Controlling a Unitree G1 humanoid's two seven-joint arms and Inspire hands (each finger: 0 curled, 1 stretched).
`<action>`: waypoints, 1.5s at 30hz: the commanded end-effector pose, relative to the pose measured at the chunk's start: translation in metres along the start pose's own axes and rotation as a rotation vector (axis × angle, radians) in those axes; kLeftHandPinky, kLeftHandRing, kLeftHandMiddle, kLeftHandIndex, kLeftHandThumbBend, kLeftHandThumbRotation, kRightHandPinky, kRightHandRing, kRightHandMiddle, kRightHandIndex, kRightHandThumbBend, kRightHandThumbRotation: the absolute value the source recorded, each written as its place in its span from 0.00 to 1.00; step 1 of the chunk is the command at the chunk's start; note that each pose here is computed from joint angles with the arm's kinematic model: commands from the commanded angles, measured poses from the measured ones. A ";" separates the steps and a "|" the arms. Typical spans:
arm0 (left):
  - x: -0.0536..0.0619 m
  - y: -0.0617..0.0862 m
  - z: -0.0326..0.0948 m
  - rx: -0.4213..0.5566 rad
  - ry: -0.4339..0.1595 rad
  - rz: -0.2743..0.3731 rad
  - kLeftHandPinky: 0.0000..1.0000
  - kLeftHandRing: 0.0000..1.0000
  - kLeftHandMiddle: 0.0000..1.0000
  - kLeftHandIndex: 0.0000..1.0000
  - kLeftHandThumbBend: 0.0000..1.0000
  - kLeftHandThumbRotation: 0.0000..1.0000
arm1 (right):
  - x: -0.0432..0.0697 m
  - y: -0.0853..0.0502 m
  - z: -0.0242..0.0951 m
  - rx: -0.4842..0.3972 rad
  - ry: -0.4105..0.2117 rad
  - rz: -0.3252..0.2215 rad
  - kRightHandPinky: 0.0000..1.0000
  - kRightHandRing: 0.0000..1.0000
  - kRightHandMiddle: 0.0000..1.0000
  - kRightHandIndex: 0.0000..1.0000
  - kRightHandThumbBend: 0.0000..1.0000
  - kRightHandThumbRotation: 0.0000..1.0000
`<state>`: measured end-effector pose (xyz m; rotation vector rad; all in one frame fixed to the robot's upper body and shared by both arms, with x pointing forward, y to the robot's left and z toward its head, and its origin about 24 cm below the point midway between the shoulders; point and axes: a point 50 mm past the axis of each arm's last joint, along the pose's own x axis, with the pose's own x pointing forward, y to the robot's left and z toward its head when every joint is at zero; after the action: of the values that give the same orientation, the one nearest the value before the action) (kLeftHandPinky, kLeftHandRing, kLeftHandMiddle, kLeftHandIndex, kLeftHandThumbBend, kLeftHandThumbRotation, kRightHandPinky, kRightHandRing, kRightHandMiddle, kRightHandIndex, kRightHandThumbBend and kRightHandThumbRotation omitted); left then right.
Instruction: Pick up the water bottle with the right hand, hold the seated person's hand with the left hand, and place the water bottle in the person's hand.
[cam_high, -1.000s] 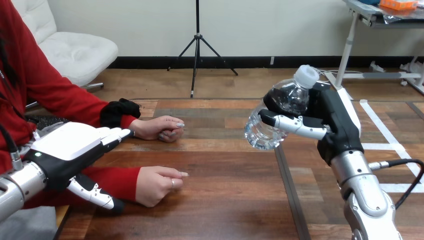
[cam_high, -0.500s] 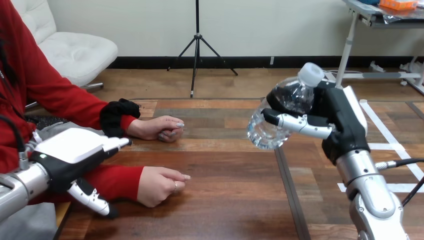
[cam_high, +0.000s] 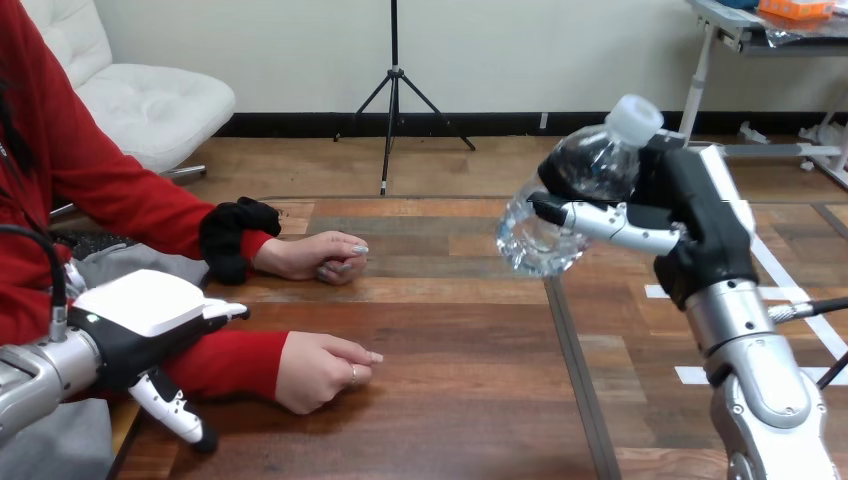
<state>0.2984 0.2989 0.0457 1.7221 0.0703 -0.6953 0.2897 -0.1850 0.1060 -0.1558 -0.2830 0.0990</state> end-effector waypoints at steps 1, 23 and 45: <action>0.006 0.024 -0.009 0.051 0.049 0.073 0.82 0.86 0.88 0.90 1.00 0.42 | 0.006 -0.004 0.028 0.000 -0.108 -0.020 0.20 0.24 0.35 0.37 0.71 0.00; 0.016 0.018 -0.011 0.065 0.107 0.081 0.67 0.68 0.71 0.72 0.95 0.23 | 0.001 -0.007 0.040 -0.005 -0.133 -0.018 0.19 0.24 0.33 0.36 0.70 0.00; 0.020 0.011 -0.007 -0.045 0.138 0.131 0.52 0.53 0.56 0.59 0.80 0.12 | -0.003 -0.007 0.046 0.006 -0.136 -0.026 0.19 0.23 0.34 0.37 0.70 0.00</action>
<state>0.3158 0.2980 0.0416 1.7381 0.0838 -0.5404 0.2752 -0.1850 0.1255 -0.1446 -0.3166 0.1040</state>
